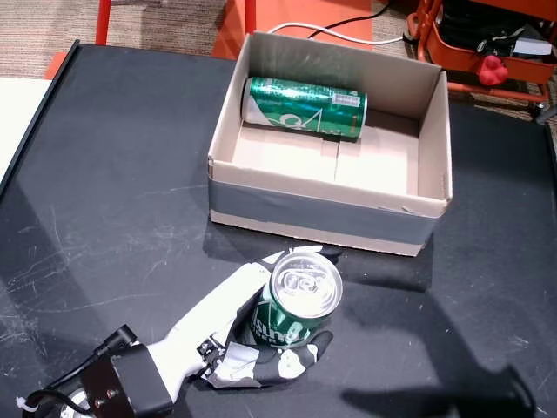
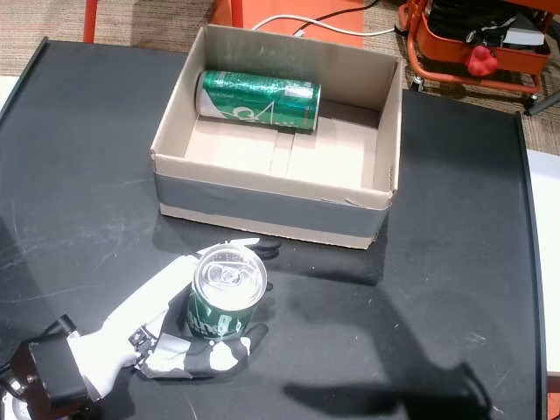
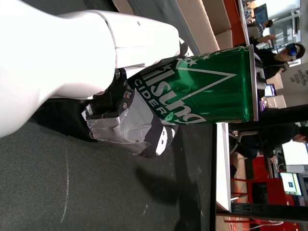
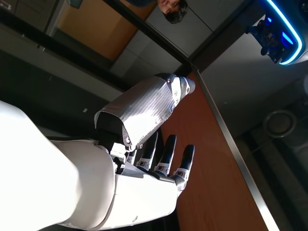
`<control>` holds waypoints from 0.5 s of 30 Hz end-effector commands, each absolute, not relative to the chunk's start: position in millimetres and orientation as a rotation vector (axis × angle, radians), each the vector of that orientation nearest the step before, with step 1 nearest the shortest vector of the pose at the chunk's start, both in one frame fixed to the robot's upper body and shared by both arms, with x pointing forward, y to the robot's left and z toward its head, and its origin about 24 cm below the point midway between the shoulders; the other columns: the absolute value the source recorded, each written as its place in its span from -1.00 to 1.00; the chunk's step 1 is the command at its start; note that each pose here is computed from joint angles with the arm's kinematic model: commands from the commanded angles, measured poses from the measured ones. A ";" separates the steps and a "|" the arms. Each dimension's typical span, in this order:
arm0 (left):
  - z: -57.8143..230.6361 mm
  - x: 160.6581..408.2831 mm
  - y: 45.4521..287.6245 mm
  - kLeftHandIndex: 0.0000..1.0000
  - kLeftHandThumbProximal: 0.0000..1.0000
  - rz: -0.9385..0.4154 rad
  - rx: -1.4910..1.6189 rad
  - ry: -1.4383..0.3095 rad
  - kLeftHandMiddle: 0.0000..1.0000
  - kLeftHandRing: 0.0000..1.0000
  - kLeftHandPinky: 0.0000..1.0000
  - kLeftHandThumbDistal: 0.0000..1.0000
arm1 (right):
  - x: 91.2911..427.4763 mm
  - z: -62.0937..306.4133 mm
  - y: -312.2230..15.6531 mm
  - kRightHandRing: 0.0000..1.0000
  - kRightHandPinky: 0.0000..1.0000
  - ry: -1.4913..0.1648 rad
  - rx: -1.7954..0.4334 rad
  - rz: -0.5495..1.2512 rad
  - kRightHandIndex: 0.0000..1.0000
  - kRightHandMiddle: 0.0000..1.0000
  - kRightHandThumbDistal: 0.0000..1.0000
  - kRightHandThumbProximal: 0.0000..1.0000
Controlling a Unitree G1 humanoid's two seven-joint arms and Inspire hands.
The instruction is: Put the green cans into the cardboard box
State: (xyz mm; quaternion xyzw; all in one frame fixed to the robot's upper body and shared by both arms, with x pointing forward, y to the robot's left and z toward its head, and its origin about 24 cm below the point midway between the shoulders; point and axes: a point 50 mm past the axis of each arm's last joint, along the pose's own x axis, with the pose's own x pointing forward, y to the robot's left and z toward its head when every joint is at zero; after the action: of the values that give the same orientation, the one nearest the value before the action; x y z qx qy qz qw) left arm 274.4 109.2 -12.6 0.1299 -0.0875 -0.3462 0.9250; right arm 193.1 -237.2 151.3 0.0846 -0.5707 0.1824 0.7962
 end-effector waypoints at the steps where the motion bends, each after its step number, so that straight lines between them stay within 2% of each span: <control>1: -19.5 269.4 110.8 0.13 -1.00 -0.700 0.251 -0.145 0.46 0.92 0.99 -0.65 | 192.7 151.3 -239.9 0.36 0.43 -1.211 0.161 0.377 0.14 0.16 0.87 -0.48; 2: -19.9 269.2 111.0 0.05 -1.00 -0.698 0.248 -0.143 0.42 0.91 1.00 -0.67 | 192.7 151.1 -240.3 0.34 0.43 -1.209 0.147 0.360 0.09 0.13 0.86 -0.44; 6: -22.4 269.7 112.7 -0.25 -1.00 -0.678 0.180 -0.111 0.33 0.97 1.00 -0.75 | 193.0 151.1 -240.1 0.32 0.44 -1.203 0.129 0.345 0.06 0.11 0.77 -0.50; 8: -22.9 270.0 114.4 -0.26 -1.00 -0.671 0.162 -0.101 0.34 1.00 1.00 -0.77 | 193.3 150.8 -239.7 0.32 0.45 -1.204 0.130 0.341 0.07 0.12 0.75 -0.50; 9: -22.9 270.2 115.3 -0.26 -1.00 -0.667 0.161 -0.099 0.35 1.00 1.00 -0.75 | 193.5 150.5 -239.6 0.33 0.43 -1.201 0.140 0.349 0.09 0.14 0.69 -0.60; 10: -22.8 270.4 116.0 -0.26 -1.00 -0.664 0.165 -0.099 0.35 1.00 1.00 -0.75 | 193.6 150.4 -239.5 0.33 0.42 -1.201 0.144 0.350 0.10 0.15 0.65 -0.62; 12: -22.4 270.3 116.7 -0.26 -1.00 -0.661 0.170 -0.105 0.36 1.00 1.00 -0.73 | 193.5 150.2 -239.1 0.32 0.41 -1.203 0.141 0.340 0.09 0.14 0.63 -0.51; 15: -21.1 269.9 116.6 -0.27 -1.00 -0.636 0.178 -0.126 0.33 0.92 1.00 -0.70 | 193.6 150.6 -238.9 0.32 0.40 -1.203 0.131 0.336 0.10 0.15 0.57 -0.55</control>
State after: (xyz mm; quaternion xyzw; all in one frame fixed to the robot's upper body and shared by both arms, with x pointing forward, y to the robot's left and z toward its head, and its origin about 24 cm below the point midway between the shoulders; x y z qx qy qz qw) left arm 275.4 115.4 -15.5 0.0880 -0.0707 -0.3179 0.9414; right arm 194.3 -236.7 151.3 0.0657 -0.5648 0.1625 0.8064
